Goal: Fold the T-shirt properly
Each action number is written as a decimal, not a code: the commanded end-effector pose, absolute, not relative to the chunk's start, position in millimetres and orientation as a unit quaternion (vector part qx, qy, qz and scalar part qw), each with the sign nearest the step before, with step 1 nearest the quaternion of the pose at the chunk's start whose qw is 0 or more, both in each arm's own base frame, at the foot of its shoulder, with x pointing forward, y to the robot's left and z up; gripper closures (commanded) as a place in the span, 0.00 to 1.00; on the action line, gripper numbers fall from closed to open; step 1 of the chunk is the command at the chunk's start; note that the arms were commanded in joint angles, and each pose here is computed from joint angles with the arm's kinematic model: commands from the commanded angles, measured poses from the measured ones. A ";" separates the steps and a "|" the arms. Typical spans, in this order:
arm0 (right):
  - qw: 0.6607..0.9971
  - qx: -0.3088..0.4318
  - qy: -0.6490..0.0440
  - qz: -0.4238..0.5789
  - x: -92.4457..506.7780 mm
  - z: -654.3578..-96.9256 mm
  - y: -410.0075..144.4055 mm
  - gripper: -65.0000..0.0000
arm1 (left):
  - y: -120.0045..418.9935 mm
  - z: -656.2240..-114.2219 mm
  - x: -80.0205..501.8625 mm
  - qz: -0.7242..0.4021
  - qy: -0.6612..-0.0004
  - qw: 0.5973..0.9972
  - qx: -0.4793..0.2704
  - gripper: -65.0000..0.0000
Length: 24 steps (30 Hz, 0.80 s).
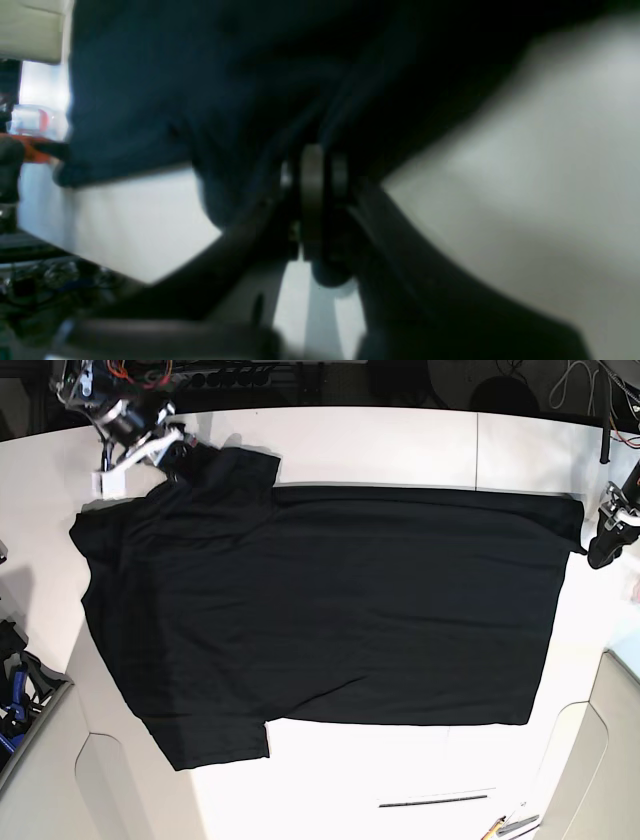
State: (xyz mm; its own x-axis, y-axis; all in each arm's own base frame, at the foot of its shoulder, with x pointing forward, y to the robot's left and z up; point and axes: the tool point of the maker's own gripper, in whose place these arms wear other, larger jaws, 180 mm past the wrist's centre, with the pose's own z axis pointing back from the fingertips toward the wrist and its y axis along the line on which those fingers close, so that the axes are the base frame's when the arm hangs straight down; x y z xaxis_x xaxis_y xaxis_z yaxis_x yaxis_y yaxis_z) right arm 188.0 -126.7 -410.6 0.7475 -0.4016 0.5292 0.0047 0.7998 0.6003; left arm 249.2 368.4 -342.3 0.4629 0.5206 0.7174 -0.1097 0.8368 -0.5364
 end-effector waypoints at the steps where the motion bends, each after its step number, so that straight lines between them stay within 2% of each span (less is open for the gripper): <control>1: 0.870 0.305 -0.372 -0.104 208.4 -392.8 -125.1 1.00 | 375.2 -324.0 256.5 0.177 -0.504 0.819 -0.210 0.63; 5: 0.852 0.306 -0.421 -0.063 256.3 -367.4 -113.3 1.00 | 375.2 -324.0 256.5 0.177 -0.504 0.819 -0.210 0.63; 12: 0.836 0.250 -0.486 0.040 320.8 -337.6 -88.7 1.00 | 375.1 -324.0 256.5 0.177 -0.504 0.819 -0.210 0.63; 15: 0.833 0.227 -0.503 0.051 340.1 -332.7 -89.8 1.00 | 375.2 -324.0 256.5 0.177 -0.504 0.819 -0.209 0.63; 16: 0.833 0.224 -0.504 0.046 345.0 -332.4 -91.4 0.97 | 375.1 -324.2 256.3 0.177 -0.504 0.819 -0.209 0.63; 18: 0.832 0.225 -0.506 0.045 351.9 -331.2 -91.9 0.70 | 375.1 -324.2 256.3 0.177 -0.504 0.819 -0.209 0.63; 20: 0.829 0.225 -0.510 0.046 355.6 -327.8 -91.6 0.48 | 375.1 -323.9 256.5 0.177 -0.504 0.819 -0.210 0.63; 21: 0.828 0.225 -0.511 0.047 356.8 -326.3 -91.7 0.43 | 375.1 -324.2 256.4 0.177 -0.504 0.819 -0.209 0.63; 24: 0.829 0.225 -0.510 0.047 356.6 -326.5 -91.5 0.42 | 375.1 -324.0 256.5 0.177 -0.504 0.819 -0.210 0.63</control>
State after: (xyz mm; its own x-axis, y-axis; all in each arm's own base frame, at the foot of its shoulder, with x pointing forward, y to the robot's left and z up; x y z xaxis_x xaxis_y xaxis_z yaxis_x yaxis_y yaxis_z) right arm 348.6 -91.0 -342.8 0.5234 -0.1402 0.8405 -0.2890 0.8987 0.3299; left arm 249.2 368.4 -342.4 0.4635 0.5203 0.7173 -0.1098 0.8369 -0.5362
